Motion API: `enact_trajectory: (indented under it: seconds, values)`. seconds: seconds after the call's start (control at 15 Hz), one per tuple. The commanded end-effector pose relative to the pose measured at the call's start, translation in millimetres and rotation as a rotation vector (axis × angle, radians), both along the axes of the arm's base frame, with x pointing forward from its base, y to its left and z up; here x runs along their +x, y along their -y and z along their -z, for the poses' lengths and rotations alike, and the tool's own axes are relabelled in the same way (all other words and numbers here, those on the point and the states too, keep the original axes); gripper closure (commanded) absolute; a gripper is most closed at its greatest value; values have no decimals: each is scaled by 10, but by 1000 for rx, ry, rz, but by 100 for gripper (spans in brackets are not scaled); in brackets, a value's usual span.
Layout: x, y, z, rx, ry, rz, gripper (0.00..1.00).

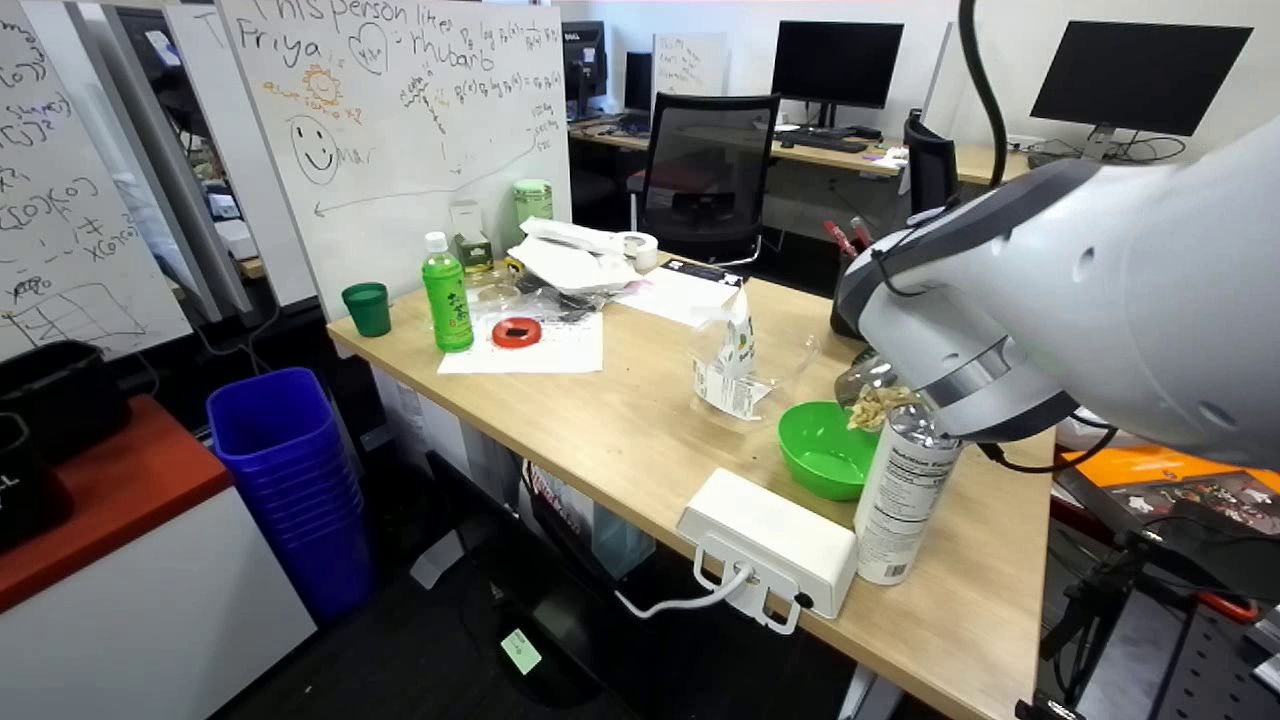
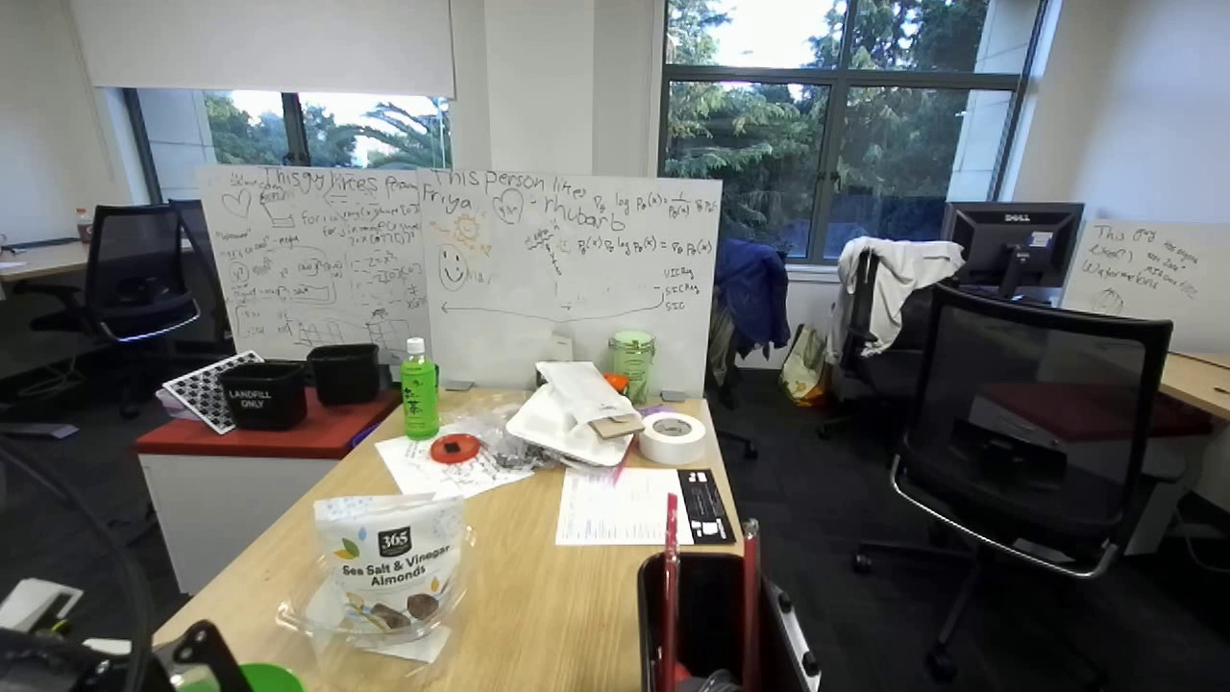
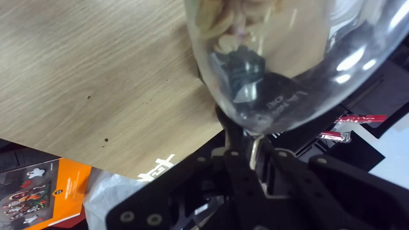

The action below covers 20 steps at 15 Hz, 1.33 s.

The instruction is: Pour the contents of the wine glass into the bowl

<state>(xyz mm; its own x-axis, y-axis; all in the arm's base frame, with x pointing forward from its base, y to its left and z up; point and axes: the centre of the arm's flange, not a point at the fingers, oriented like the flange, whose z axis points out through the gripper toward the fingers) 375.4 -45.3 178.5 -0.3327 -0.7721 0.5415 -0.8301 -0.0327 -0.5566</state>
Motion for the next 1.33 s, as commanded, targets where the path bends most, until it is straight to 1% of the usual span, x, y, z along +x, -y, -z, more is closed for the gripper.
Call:
enact_trajectory:
  seconds: [0.0,0.47,1.27]
  values:
    - [1,1,-34,-54,34,10,96]
    - [-16,100,-60,-106,64,33,96]
    - [-53,145,-100,-146,98,55,96]
